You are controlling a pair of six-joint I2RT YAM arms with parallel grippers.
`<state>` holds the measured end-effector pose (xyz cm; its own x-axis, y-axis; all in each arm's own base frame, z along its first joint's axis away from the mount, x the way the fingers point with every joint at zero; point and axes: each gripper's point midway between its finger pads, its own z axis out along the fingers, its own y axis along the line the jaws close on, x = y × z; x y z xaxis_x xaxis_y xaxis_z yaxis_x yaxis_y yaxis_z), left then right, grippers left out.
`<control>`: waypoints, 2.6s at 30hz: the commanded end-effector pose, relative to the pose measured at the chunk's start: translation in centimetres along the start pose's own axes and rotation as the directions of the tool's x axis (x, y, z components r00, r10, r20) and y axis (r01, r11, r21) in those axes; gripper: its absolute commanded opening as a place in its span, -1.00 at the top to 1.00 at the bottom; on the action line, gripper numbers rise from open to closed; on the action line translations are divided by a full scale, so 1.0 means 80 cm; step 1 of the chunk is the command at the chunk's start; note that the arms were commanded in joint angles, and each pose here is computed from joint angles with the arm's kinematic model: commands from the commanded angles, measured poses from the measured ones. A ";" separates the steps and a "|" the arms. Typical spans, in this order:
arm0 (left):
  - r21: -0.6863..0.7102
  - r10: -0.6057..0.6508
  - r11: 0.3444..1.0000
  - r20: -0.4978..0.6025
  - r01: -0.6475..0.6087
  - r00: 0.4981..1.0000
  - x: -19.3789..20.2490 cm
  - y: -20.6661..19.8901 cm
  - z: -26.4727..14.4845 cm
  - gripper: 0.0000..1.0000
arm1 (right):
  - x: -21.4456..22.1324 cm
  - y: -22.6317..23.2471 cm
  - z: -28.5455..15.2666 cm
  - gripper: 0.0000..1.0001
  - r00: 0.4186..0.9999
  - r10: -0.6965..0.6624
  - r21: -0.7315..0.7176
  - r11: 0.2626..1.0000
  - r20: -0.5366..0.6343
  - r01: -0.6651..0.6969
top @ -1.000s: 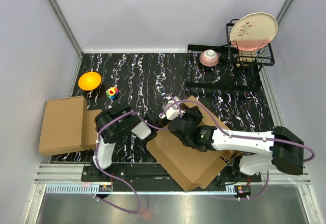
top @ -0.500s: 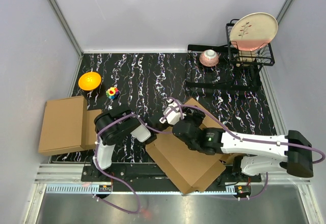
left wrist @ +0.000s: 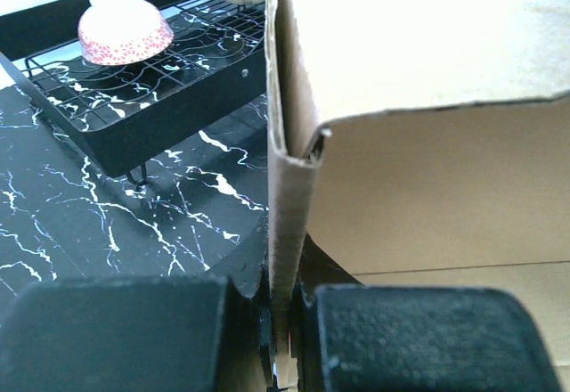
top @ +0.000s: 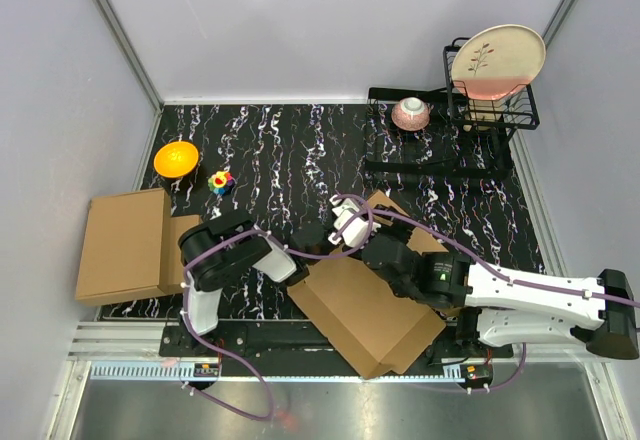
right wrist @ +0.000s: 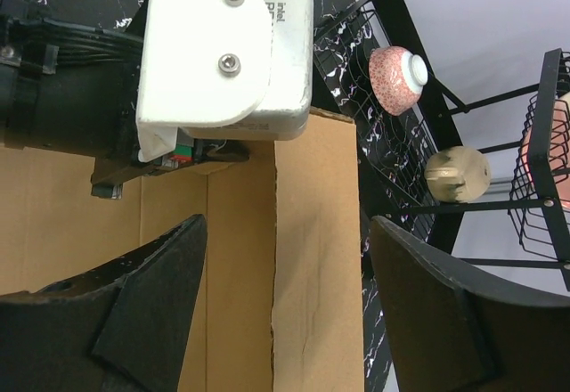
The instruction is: Fold the paper box
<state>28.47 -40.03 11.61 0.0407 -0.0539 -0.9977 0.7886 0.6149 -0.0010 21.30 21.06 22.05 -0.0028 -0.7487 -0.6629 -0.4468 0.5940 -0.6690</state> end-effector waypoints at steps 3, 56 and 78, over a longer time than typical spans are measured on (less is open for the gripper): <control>-0.193 -0.072 0.974 0.241 0.121 0.968 -0.068 0.058 -0.019 1.00 | -0.073 -0.073 -0.037 -0.65 0.893 0.388 0.058 0.910 0.226 -0.411; -0.353 -0.055 0.930 0.140 0.102 0.989 -0.062 0.093 -0.070 1.00 | -0.078 -0.090 -0.023 -0.99 0.847 0.501 0.035 0.857 0.176 -0.514; -0.399 -0.092 0.900 0.217 0.174 0.972 -0.054 0.107 -0.091 1.00 | -0.063 -0.032 0.054 0.70 0.668 0.736 -0.094 0.677 0.111 -0.730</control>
<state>30.28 -29.42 9.05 -0.0687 -0.0288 -0.9972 0.4812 0.8746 -0.0584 25.52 23.35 23.91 -0.2290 -0.2135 -0.9497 -0.3778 0.9187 -0.1155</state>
